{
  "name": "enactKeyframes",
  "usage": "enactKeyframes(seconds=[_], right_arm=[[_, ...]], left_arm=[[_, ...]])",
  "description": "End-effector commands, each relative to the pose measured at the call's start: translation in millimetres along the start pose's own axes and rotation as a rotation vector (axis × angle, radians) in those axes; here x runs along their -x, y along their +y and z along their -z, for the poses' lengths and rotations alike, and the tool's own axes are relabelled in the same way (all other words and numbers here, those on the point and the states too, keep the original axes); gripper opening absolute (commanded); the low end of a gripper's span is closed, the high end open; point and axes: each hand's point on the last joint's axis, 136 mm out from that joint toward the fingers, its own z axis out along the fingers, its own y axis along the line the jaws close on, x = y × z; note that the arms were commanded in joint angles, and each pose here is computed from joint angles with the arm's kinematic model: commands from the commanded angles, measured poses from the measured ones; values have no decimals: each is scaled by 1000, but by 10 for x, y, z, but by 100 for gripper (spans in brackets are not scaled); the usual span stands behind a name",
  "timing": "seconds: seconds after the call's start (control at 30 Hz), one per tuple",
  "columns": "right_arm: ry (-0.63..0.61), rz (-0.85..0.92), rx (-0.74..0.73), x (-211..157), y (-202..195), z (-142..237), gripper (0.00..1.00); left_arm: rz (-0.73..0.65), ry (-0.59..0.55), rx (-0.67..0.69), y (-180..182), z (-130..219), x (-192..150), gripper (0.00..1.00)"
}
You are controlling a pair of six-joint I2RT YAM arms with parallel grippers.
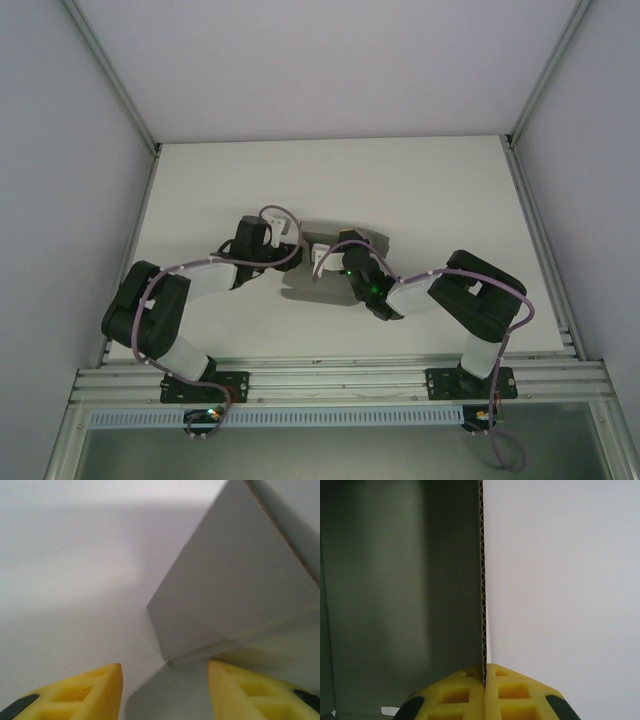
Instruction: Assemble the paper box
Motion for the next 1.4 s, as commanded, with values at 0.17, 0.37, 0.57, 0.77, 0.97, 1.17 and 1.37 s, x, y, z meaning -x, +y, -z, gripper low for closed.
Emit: enactKeyframes(seconds=[0.17, 0.37, 0.57, 0.77, 0.97, 1.17, 1.37], right_arm=[[-29, -1, 45, 45, 104, 66, 0], [-53, 0, 100, 74, 161, 116, 0], [-62, -11, 180, 87, 256, 159, 0], [-40, -30, 297, 50, 426, 150, 0], [-24, -36, 314, 12, 445, 112, 0], [25, -72, 306, -26, 407, 63, 0], [105, -144, 314, -76, 374, 91, 0]], left_arm=[[-131, -179, -67, -115, -125, 246, 53], [-150, -252, 4, -26, -153, 471, 69], [-196, -283, 27, -31, -176, 598, 79], [-256, -341, -55, -219, -219, 682, 74], [-257, -332, -32, -191, -269, 683, 32], [-257, -307, 187, 13, -331, 621, 0], [-149, -286, 501, 385, -340, 493, 0]])
